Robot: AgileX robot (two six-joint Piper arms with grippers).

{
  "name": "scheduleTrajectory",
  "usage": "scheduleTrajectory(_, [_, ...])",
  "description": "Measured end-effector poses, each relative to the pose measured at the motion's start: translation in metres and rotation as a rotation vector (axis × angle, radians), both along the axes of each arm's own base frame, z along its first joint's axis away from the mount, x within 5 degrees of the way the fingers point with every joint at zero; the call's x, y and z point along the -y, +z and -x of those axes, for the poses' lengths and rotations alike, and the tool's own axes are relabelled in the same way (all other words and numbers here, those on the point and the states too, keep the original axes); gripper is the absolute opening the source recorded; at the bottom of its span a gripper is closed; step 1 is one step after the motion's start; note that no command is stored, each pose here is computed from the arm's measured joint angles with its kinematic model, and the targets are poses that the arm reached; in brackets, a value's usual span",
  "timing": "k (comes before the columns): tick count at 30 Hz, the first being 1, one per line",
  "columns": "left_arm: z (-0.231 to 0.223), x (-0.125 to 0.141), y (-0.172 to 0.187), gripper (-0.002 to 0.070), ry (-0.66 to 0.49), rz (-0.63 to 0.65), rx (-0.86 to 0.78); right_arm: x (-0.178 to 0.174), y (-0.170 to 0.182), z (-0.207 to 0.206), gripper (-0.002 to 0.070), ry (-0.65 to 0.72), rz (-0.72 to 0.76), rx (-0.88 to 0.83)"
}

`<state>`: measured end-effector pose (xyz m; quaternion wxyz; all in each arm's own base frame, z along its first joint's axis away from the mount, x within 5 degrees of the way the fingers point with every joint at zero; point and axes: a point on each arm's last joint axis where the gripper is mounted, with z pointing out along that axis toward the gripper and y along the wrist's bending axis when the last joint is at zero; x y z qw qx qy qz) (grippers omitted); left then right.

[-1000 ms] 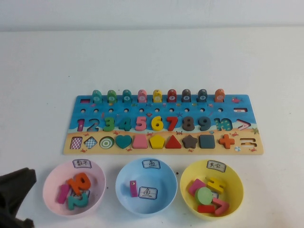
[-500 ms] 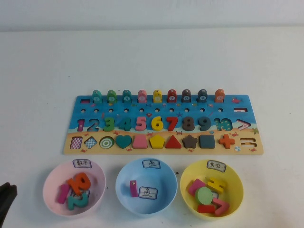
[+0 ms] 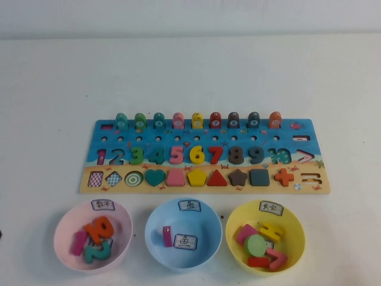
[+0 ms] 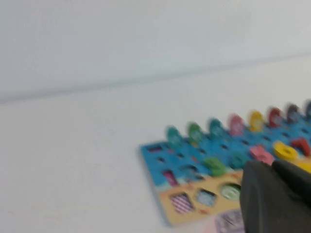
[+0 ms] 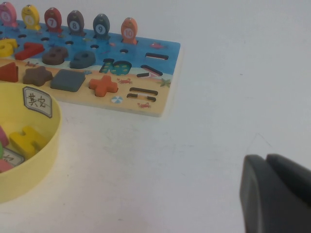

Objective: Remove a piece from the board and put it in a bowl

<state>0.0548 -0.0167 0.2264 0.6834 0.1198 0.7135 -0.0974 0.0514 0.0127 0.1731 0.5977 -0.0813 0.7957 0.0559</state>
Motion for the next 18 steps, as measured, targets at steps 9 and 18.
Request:
scheduleTrajectory(9, [-0.002, -0.014, -0.025, -0.0001, 0.260, 0.049, 0.052, 0.000, 0.000, 0.000, -0.0018, 0.000, -0.002, 0.000])
scheduleTrajectory(18, [-0.001, -0.015, -0.043, -0.0001, 0.270, 0.013, -0.130, 0.000, 0.000, 0.000, -0.0018, 0.000, -0.002, 0.000])
